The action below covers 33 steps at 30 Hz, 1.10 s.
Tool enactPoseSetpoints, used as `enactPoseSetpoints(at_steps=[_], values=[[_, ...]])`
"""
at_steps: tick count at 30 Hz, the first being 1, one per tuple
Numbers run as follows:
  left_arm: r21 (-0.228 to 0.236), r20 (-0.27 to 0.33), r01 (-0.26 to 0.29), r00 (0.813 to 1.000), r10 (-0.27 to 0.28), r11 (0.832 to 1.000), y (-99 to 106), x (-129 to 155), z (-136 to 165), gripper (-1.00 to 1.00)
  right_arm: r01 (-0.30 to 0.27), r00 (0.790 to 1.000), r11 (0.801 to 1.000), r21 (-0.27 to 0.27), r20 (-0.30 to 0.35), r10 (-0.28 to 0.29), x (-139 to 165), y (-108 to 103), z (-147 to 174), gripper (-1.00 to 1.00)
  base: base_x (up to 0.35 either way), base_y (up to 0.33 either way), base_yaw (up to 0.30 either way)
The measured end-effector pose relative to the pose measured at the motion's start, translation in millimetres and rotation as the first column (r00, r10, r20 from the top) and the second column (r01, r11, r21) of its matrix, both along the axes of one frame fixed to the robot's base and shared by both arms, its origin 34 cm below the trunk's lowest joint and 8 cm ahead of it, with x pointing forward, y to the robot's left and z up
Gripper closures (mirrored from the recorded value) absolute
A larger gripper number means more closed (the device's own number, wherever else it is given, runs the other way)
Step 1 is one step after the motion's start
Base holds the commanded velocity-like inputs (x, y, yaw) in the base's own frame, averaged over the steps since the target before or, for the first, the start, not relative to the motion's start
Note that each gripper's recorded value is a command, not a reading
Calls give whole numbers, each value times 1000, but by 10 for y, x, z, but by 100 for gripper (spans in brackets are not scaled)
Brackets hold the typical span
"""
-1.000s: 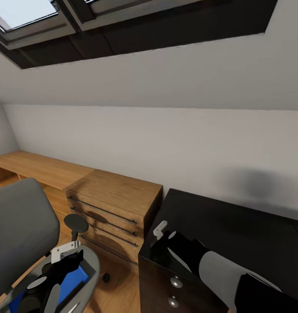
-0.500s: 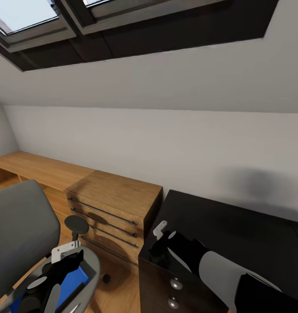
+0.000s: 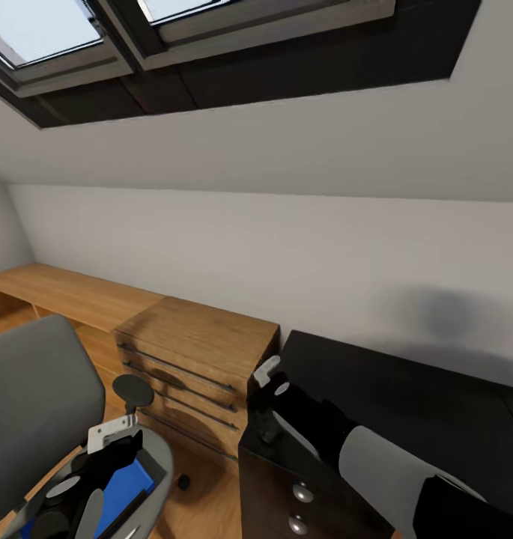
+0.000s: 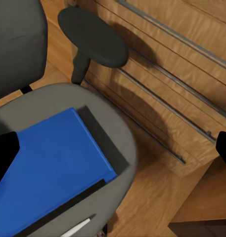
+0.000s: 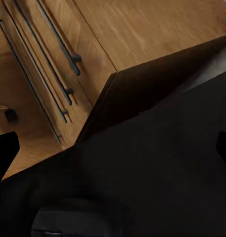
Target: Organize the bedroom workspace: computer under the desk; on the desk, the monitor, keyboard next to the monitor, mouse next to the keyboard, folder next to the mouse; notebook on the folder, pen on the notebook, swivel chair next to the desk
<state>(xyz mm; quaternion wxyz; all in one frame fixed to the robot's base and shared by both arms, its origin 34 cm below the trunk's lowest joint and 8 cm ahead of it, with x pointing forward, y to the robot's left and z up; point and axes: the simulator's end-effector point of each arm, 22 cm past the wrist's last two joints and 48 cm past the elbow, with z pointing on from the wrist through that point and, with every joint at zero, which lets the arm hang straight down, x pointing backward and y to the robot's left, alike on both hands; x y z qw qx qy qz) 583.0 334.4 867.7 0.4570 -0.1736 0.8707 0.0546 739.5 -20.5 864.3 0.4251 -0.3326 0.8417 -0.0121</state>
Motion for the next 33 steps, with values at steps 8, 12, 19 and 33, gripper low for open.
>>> enactPoseSetpoints(at_steps=[8,12,19,33], values=[[0,-1,-11,1000,11,1000,46,-19,109,-100,72,992,994,87,100,-81,76,13,827,-100,0,0,0],[0,-1,-14,1000,14,1000,59,-28,162,-100,116,986,981,154,101,-133,42,-52,1071,-100,-10,0,0],[-1,-2,-17,1000,17,1000,68,-39,248,-100,267,958,916,298,19,-285,-45,-268,1377,-100,-203,0,0],[0,-3,-20,1000,20,1000,85,-70,418,-100,361,920,840,404,-10,-391,-110,-330,1723,-100,-314,0,0]])
